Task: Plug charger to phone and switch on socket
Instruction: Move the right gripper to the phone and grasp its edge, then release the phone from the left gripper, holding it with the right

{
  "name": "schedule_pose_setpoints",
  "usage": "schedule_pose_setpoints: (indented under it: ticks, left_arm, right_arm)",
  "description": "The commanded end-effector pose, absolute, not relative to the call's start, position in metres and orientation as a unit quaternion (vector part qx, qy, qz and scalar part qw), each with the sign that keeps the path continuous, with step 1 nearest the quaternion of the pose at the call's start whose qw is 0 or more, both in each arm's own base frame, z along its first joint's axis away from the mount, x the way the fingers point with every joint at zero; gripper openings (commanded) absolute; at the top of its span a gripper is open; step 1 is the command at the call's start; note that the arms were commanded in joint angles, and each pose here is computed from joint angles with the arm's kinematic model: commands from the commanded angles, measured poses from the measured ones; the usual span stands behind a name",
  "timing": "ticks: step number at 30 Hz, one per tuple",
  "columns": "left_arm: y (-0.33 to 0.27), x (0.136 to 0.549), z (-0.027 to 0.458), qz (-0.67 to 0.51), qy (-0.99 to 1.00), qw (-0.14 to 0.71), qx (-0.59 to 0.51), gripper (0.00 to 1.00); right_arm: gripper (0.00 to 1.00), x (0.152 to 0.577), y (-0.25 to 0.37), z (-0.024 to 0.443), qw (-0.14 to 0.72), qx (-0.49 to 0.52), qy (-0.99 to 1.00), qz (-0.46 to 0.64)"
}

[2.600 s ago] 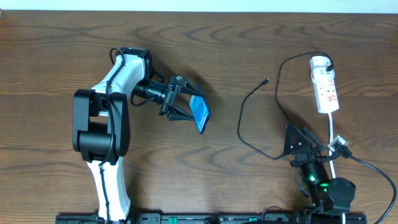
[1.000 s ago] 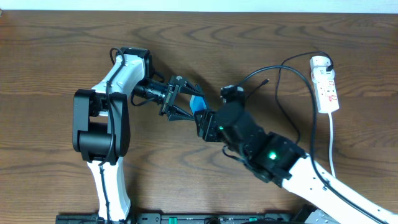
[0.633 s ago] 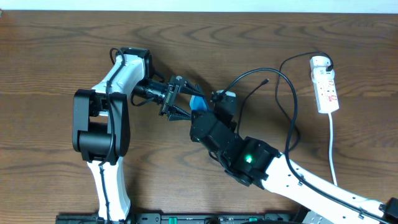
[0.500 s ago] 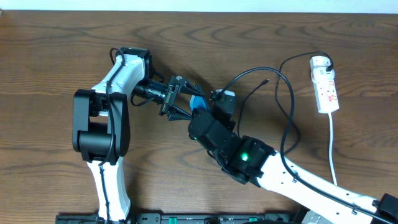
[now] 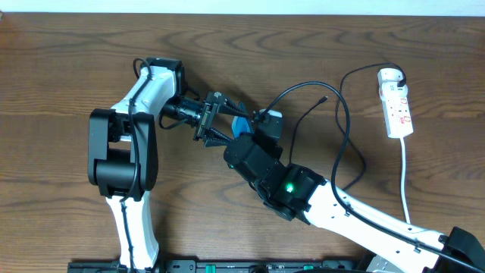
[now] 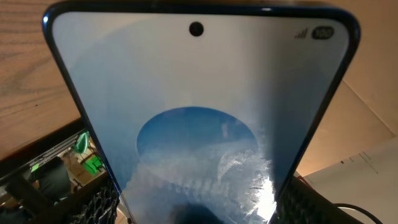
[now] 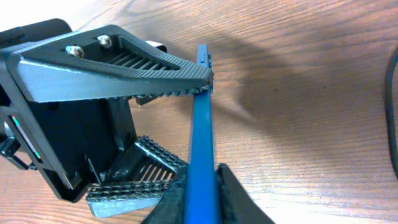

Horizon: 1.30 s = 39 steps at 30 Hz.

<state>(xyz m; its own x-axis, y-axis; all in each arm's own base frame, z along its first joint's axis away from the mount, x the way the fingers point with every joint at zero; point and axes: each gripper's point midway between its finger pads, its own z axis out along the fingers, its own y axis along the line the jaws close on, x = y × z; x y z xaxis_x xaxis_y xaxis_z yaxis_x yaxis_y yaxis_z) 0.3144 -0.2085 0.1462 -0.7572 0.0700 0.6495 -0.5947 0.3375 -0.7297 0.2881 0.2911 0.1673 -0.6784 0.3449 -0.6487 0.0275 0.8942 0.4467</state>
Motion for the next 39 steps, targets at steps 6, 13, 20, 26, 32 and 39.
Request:
schedule_pose_setpoints:
  ticks: [6,13,20,26,32,39]
  left_arm:
    - [-0.210,0.317,0.150,0.566,-0.749,0.298,0.173,0.63]
    - [-0.188,0.338,0.154,0.576,-0.755,0.258,0.178,0.99]
    - [-0.144,0.333,0.176,0.531,-0.813,0.184,0.150,1.00]
    - [-0.131,0.294,0.249,0.525,-0.849,0.050,0.025,1.00]
    - [-0.122,0.230,0.307,0.444,-0.889,-0.085,-0.073,1.00]
    - [-0.090,0.140,0.339,0.276,-0.923,-0.255,-0.079,1.00]
  right_arm:
    - [0.01,0.290,0.294,0.178,0.399,0.107,0.886,0.212]
    - [0.01,0.295,0.274,0.203,0.415,0.121,0.875,0.219]
    - [0.01,0.297,0.241,0.221,0.395,0.144,0.876,0.237]
    - [0.01,0.303,0.224,0.210,0.345,0.161,0.888,0.257]
    - [0.01,0.311,0.222,0.196,0.300,0.165,0.885,0.315]
    - [0.01,0.320,0.237,0.191,0.314,0.106,0.810,0.483]
